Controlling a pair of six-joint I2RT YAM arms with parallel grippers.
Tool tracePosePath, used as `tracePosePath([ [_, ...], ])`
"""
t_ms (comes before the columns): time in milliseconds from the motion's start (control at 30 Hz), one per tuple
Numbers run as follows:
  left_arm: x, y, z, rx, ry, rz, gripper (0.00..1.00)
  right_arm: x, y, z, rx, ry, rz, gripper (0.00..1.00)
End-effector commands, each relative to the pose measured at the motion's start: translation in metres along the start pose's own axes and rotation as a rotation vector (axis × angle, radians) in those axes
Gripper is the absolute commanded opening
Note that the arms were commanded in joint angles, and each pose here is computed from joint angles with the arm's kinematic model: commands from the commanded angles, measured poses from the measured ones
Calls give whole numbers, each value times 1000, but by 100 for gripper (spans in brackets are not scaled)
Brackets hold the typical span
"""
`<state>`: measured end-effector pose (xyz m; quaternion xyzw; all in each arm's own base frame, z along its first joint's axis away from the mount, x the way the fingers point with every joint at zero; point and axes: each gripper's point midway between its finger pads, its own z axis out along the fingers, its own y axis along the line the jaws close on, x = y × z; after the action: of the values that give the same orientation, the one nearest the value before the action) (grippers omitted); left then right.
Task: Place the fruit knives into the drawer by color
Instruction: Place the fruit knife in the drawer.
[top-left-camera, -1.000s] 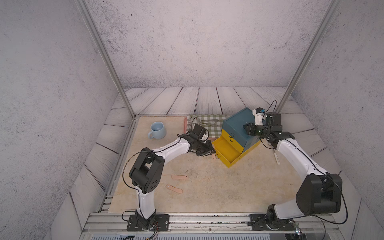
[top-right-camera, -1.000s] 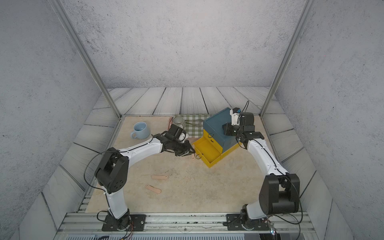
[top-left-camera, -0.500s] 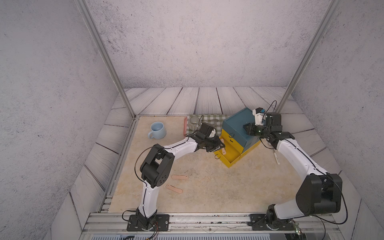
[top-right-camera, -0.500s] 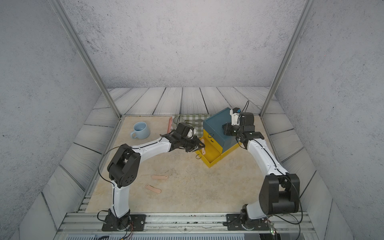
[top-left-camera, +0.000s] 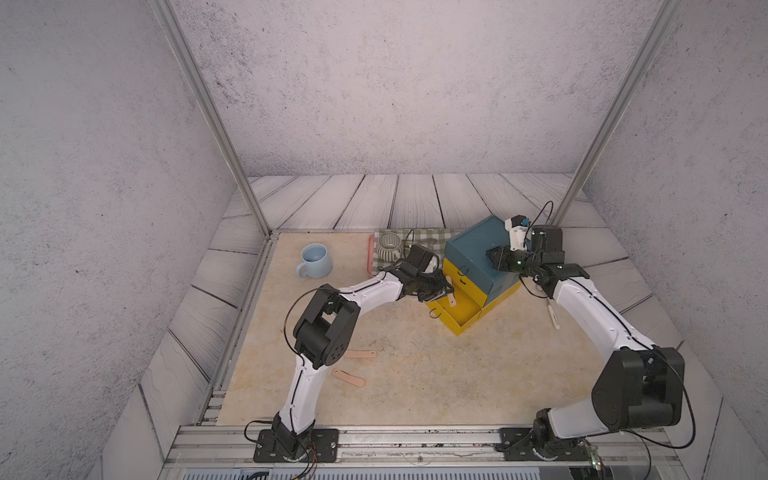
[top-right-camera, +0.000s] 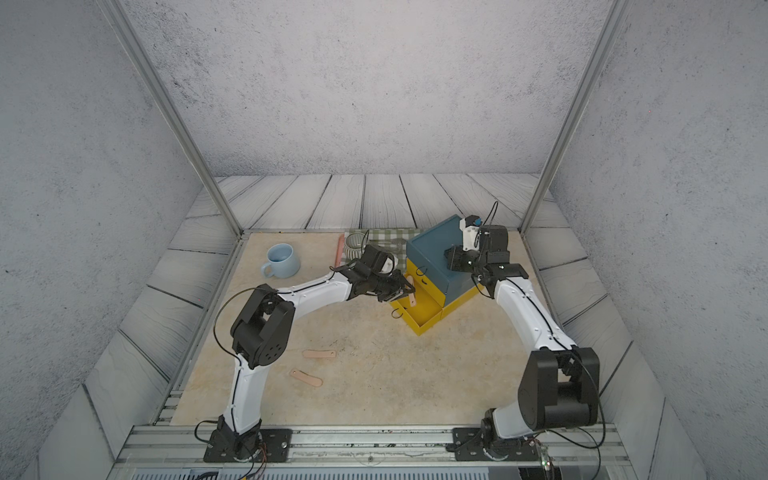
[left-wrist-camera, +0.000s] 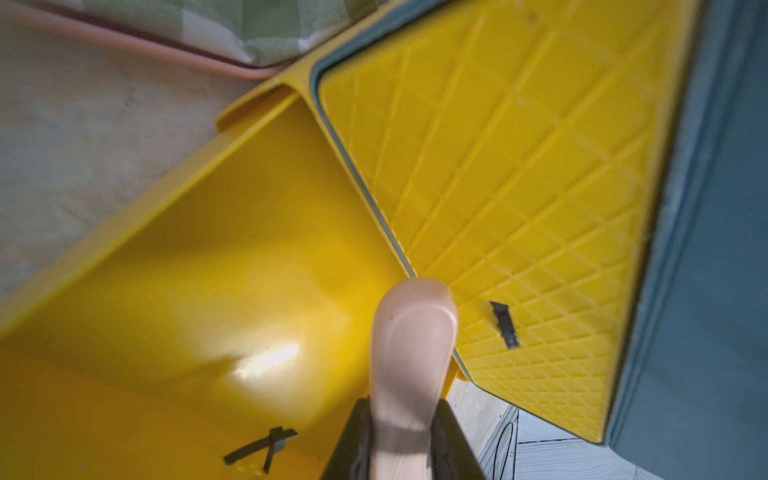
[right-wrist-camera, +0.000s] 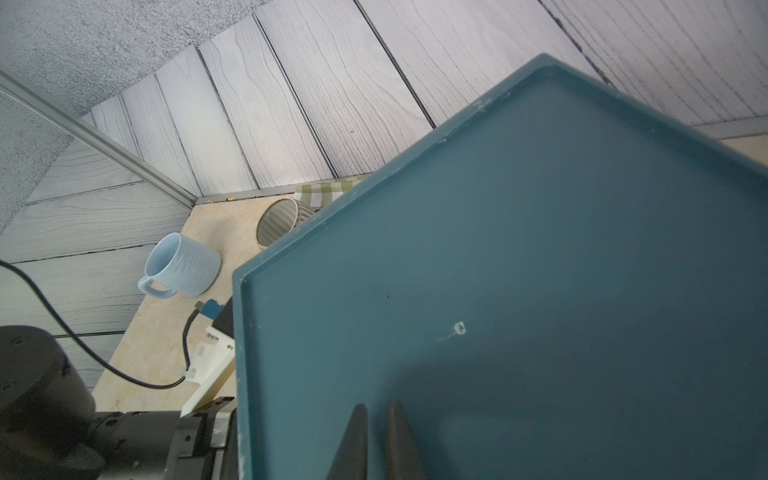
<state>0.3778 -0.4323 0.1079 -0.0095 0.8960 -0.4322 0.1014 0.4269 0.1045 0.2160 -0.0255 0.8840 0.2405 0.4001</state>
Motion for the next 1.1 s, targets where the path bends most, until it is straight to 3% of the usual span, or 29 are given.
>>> tracePosePath([
  [0, 1, 6, 6, -28, 4, 4, 15, 187, -54, -3, 219, 633, 243, 13],
  [667, 4, 23, 22, -60, 31, -13, 21, 188, -54, -3, 222, 636, 240, 13],
  [1067, 2, 20, 23, -60, 39, 2, 39, 188, -55, -4, 225, 636, 239, 14],
])
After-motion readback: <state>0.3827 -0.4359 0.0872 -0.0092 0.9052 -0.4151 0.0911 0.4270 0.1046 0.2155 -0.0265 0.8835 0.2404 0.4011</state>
